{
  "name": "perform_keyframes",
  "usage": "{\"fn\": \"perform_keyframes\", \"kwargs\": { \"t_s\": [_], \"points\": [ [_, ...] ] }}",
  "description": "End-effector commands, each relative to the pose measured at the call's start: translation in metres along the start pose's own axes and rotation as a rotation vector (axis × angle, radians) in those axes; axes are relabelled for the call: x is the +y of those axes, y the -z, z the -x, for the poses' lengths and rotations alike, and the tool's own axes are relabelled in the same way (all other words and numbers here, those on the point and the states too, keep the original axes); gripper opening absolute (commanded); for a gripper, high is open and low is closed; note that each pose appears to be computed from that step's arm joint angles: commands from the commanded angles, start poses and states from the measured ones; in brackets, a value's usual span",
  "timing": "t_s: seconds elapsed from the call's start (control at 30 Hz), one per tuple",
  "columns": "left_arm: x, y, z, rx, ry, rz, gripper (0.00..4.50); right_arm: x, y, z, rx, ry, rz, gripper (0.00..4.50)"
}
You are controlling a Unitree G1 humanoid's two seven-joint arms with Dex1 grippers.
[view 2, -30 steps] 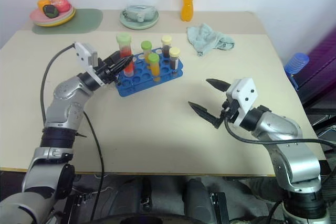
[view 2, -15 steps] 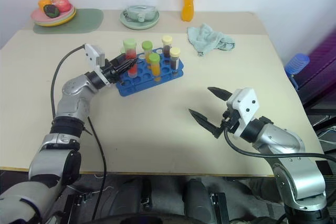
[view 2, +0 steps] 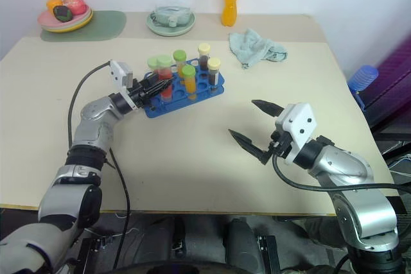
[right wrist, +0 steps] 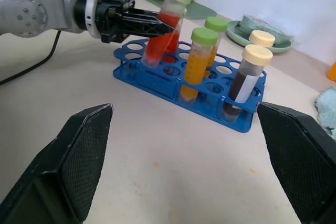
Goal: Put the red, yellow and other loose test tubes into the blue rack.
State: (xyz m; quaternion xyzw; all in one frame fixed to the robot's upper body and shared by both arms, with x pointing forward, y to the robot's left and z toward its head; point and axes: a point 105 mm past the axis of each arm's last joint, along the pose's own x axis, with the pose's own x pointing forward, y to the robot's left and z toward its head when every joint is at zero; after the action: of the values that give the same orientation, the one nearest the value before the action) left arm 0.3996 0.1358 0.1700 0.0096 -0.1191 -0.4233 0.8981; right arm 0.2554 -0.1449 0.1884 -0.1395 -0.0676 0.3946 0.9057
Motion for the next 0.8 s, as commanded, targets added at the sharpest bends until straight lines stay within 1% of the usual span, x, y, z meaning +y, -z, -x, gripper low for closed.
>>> {"fn": "perform_keyframes", "kwargs": {
  "t_s": [0.03, 0.3, 0.6, 0.7, 0.77, 0.8],
  "points": [
    [0.002, 0.008, 0.005, -0.003, -0.033, 0.016, 0.83, -0.001, -0.009, -0.001, -0.033, -0.004, 0.048, 4.50],
    [0.005, 0.017, 0.001, -0.014, -0.087, 0.025, 0.83, -0.005, -0.008, -0.001, -0.037, -0.001, 0.069, 4.50],
    [0.004, 0.022, -0.006, -0.006, -0.085, 0.005, 0.83, -0.008, -0.006, 0.001, -0.038, 0.008, 0.082, 4.50],
    [-0.005, 0.024, -0.002, -0.021, -0.010, 0.002, 0.83, -0.007, -0.007, 0.001, -0.040, 0.010, 0.083, 4.50],
    [-0.007, 0.025, 0.000, -0.021, -0.008, -0.016, 1.85, -0.007, -0.007, 0.001, -0.040, 0.010, 0.085, 4.50],
    [-0.007, 0.025, 0.000, -0.022, -0.011, -0.023, 2.26, -0.007, -0.007, 0.001, -0.039, 0.010, 0.085, 4.50]
  ]
}}
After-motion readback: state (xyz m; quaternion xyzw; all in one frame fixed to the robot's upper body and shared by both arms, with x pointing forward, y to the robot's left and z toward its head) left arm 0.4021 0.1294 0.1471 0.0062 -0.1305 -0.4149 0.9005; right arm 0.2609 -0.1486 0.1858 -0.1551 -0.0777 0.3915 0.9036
